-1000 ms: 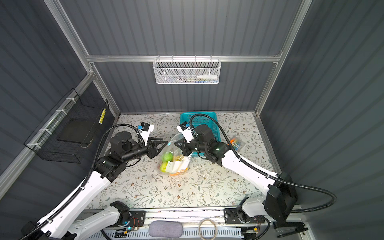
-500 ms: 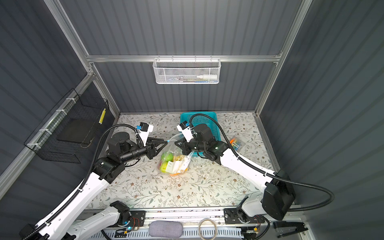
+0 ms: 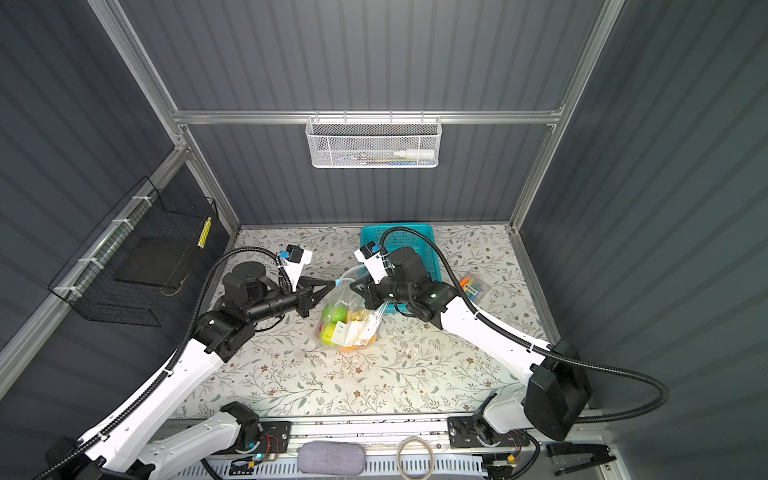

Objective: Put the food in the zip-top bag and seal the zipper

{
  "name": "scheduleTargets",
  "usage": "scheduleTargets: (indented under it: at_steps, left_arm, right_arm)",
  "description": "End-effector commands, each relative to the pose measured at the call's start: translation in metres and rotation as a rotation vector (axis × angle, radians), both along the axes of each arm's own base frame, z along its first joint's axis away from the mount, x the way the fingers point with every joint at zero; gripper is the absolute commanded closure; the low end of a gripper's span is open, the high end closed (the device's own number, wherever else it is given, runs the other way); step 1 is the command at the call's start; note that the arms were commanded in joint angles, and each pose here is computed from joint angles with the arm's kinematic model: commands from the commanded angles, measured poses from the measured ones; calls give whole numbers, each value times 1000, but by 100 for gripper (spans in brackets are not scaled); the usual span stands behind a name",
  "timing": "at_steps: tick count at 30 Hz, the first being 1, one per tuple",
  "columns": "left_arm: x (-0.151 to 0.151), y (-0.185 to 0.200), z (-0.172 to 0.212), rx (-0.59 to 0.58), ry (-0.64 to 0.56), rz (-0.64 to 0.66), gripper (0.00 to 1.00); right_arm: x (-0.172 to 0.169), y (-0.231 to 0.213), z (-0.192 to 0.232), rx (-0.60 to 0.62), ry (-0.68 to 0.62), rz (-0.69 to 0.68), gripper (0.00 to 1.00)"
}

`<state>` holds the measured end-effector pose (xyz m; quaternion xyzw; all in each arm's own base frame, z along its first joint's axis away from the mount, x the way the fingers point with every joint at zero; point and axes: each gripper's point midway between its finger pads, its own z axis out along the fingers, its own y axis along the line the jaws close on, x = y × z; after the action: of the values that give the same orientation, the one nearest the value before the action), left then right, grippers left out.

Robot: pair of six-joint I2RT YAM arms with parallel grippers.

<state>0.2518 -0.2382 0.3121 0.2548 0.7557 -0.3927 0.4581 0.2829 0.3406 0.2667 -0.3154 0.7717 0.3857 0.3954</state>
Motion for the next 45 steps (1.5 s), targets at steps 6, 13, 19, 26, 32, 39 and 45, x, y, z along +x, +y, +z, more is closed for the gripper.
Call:
scheduleTargets:
  at_steps: [6,13,19,26,32,39,45]
  left_arm:
    - [-2,1,5,0,-23,-5,100]
    - [1,-3,11,83,-38,-55,100]
    - [0,-5,15,149,-43,-93,100]
    - [1,-5,22,181,-67,-112,100]
    - [1,-6,25,190,-98,-124,100]
    - [-1,-6,29,188,-111,-135,100]
    - [-2,-6,31,176,-115,-135,100]
  right_arm:
    - [-7,2,20,39,-17,43,93]
    - [-29,-8,55,14,-186,148,69]
    - [-49,-14,80,-41,-402,312,55]
    - [-48,-5,92,-38,-504,507,46]
    - [-44,8,79,-74,-434,629,43]
    - [-37,18,64,-76,-355,685,46]
    - [-33,22,63,-62,-345,685,53]
